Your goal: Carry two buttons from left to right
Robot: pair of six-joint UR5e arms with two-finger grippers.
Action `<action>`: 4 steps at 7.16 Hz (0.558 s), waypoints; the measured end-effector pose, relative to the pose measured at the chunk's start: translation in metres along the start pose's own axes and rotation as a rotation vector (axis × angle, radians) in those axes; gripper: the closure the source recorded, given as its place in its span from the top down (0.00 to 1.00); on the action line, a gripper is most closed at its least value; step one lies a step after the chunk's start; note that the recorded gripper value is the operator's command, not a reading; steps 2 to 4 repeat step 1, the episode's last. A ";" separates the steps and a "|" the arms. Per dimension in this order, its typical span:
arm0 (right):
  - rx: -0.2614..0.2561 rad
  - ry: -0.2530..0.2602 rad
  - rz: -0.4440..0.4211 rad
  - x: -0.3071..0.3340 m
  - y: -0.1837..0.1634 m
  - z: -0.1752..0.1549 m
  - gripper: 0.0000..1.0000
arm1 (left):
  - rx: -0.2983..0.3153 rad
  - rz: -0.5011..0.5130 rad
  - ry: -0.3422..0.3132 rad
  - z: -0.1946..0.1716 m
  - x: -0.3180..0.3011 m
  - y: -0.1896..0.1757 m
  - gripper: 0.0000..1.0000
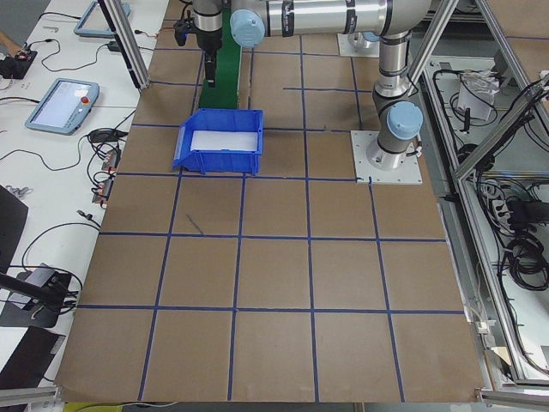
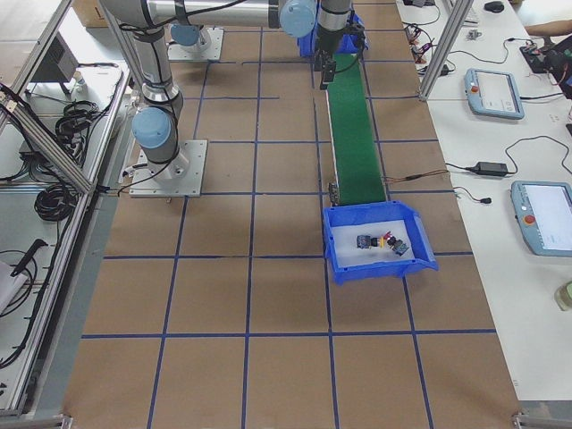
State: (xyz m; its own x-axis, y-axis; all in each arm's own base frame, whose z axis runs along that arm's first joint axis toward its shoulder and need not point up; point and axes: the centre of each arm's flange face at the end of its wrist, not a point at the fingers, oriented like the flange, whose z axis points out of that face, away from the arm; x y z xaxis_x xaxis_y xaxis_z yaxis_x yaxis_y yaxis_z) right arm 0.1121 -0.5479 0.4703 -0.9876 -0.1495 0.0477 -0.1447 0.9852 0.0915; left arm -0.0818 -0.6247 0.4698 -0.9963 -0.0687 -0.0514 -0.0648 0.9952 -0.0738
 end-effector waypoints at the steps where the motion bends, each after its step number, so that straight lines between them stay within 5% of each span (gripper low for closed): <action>1: -0.002 0.000 -0.003 0.000 0.000 0.001 0.97 | -0.011 0.000 0.001 -0.003 0.000 0.006 1.00; 4: -0.002 0.000 -0.003 0.000 0.000 0.001 0.97 | -0.011 0.000 0.001 -0.003 0.000 0.006 1.00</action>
